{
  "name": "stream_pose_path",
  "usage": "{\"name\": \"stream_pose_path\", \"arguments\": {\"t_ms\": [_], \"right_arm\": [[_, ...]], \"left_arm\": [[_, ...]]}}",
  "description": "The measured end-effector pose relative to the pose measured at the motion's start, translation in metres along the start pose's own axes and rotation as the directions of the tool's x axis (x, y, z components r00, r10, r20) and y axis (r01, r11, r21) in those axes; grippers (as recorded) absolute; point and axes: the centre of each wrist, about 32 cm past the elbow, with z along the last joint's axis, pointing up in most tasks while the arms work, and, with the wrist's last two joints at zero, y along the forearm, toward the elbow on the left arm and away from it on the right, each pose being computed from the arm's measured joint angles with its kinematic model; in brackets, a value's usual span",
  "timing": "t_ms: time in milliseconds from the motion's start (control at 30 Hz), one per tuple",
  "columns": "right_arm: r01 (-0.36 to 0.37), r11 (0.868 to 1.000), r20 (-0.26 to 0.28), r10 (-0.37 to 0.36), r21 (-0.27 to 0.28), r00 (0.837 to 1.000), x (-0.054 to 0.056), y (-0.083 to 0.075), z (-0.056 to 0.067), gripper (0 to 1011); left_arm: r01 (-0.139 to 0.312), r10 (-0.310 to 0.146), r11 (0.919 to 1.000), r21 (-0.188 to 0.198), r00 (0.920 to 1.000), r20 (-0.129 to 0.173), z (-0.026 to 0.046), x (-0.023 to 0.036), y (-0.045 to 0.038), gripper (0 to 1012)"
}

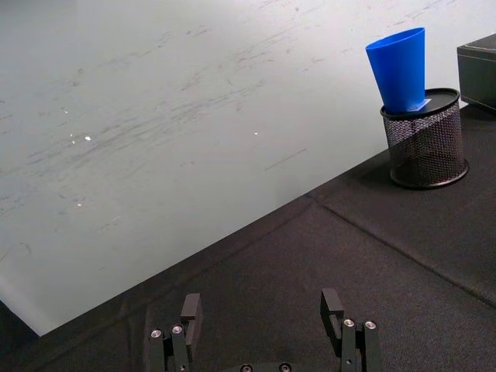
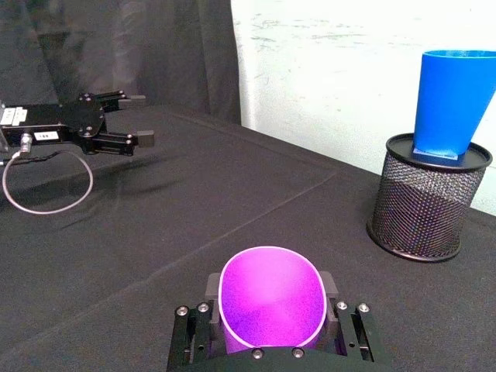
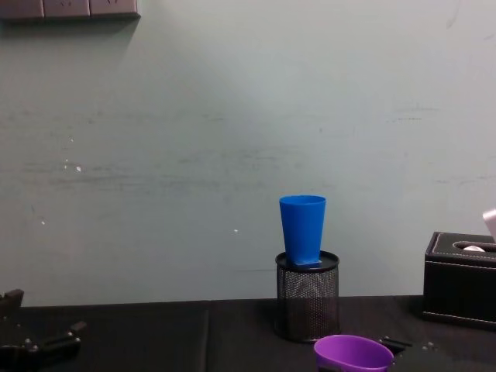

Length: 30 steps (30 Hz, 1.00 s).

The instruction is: Pick up one cup with a gripper and tap it against the other cup.

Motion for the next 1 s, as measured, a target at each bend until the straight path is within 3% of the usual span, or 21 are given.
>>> {"name": "stream_pose_path", "arguments": {"t_ms": [1000], "right_arm": [[0.000, 1.000, 0.000, 0.000, 0.000, 1.000, 0.0000, 0.0000, 0.0000, 724]], "left_arm": [[0.000, 0.000, 1.0000, 0.000, 1.0000, 0.000, 0.0000, 0.0000, 0.0000, 1005]]}}
